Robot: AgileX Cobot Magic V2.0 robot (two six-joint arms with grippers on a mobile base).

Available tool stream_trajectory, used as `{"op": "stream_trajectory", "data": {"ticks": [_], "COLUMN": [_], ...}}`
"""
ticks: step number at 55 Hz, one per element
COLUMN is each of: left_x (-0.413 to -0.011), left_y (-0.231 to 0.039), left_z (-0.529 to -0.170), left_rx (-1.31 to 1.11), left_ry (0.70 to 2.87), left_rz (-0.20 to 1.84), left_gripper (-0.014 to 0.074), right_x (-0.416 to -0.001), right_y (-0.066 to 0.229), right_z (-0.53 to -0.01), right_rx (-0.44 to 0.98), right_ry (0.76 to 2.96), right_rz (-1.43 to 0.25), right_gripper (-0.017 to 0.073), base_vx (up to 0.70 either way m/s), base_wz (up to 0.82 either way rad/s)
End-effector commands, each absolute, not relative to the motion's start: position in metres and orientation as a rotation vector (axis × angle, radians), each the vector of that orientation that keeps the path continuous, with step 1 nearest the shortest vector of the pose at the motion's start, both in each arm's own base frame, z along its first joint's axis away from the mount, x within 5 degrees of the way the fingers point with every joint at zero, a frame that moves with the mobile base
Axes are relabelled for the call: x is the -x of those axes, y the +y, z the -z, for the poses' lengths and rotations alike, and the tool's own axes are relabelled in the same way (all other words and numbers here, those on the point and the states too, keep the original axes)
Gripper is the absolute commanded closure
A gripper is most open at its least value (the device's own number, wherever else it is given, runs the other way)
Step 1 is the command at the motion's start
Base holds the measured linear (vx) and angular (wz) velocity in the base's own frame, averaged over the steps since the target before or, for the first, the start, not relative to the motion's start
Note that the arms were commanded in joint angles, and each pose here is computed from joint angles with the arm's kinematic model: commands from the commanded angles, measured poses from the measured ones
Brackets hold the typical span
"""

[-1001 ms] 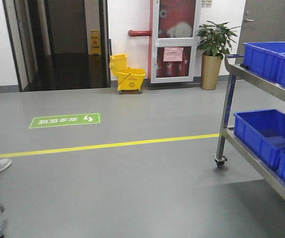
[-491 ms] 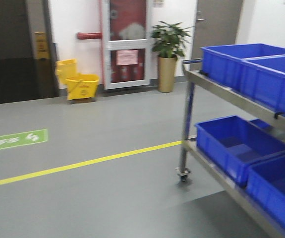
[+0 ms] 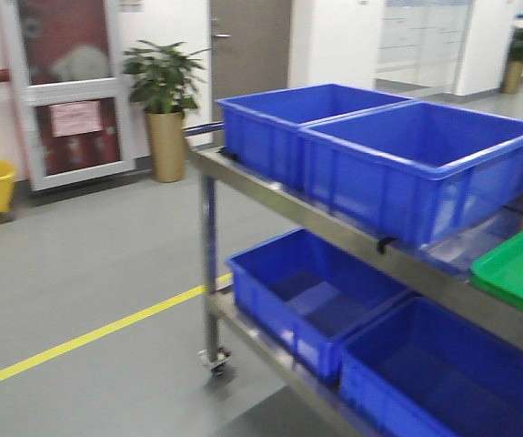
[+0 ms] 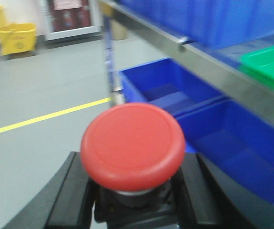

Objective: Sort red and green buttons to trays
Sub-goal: 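Drive the base, holding both buttons, to the counter with the trays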

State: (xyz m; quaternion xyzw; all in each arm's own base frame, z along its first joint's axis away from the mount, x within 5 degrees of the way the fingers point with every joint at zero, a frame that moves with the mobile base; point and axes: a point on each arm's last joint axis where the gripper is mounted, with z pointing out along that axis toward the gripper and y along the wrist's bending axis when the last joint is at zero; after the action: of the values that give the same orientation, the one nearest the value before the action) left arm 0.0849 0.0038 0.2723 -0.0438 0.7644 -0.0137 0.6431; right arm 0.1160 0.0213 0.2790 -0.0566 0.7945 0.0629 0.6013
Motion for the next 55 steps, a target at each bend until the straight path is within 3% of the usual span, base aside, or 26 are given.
{"op": "stream_trajectory", "data": {"ticks": [1,22,55], "left_x": [-0.0862,-0.0862,-0.0862], "left_y": [0.0000,0.0000,0.0000], "left_z": [-0.2879,-0.2879,-0.2879], "left_rx": [0.061,0.061,0.061], "left_ry": [1.661,1.661,1.661], "left_rz": [0.065,0.065,0.065], "left_gripper": [0.0594,0.0594,0.0594], "right_x": [-0.1179,-0.1179,-0.1179], "right_y": [0.0224,0.0224,0.0223], "right_z": [-0.2981,-0.2981,-0.2980], "right_rx": [0.136,0.136,0.136], "right_ry": [1.717,1.717,1.719], "right_rz": [-0.156,-0.156,-0.156], "right_gripper": [0.0564,0.0564,0.0564], "base_vx": [0.51,0.47,0.32], "base_wz": [-0.58,-0.66,-0.90]}}
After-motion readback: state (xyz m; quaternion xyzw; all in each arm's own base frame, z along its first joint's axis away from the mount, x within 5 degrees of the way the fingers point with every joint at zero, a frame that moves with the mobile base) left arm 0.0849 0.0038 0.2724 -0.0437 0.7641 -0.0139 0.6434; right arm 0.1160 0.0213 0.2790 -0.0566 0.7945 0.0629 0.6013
